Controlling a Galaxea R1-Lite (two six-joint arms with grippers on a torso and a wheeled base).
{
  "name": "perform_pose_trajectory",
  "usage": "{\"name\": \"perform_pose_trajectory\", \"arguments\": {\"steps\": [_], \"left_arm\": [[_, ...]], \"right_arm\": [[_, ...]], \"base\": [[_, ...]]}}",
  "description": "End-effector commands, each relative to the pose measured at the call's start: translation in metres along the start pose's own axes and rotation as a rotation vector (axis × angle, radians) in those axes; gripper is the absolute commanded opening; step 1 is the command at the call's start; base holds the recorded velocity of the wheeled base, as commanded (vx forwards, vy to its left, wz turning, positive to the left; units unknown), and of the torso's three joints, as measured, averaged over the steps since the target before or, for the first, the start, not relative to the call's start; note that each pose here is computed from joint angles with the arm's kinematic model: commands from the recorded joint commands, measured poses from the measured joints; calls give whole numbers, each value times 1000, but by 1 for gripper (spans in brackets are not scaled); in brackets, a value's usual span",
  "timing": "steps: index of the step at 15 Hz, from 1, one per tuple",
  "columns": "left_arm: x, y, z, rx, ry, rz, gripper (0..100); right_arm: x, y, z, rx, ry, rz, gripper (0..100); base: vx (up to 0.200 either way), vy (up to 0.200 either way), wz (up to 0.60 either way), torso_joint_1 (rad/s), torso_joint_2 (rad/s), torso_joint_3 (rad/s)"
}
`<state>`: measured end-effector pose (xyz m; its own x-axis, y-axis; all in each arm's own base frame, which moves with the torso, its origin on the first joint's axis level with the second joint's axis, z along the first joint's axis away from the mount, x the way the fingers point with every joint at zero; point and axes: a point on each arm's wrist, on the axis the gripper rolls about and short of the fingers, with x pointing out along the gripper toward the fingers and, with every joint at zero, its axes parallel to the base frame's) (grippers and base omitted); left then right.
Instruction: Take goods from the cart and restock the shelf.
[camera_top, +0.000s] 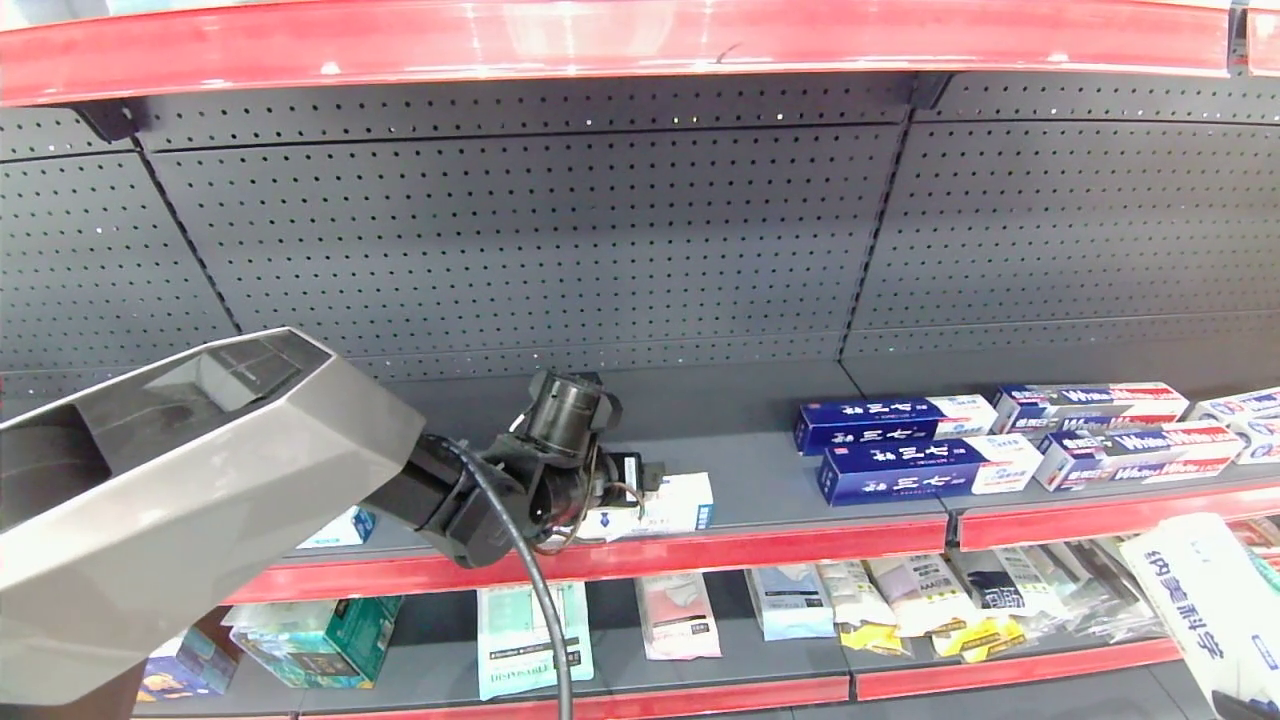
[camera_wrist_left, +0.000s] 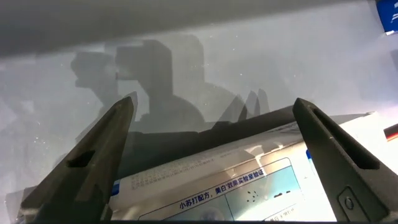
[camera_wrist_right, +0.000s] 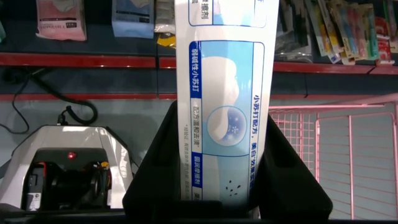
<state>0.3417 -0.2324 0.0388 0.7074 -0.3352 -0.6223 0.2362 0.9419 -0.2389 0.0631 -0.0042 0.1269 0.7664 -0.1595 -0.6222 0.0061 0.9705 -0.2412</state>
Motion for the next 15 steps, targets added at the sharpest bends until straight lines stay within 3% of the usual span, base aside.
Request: {"name": "perform_pose_trajectory", "arguments": {"steps": [1, 15], "left_arm": [[1, 0, -1, 1, 4, -2, 100], [-10, -6, 5, 6, -14, -28, 100]], "right_arm": [[0, 0, 0, 0, 2, 0, 0], [1, 1, -3, -3, 12, 3, 0]], "base": [[0, 0, 0, 0, 0, 0], [0, 0, 0, 0, 0, 0]]}}
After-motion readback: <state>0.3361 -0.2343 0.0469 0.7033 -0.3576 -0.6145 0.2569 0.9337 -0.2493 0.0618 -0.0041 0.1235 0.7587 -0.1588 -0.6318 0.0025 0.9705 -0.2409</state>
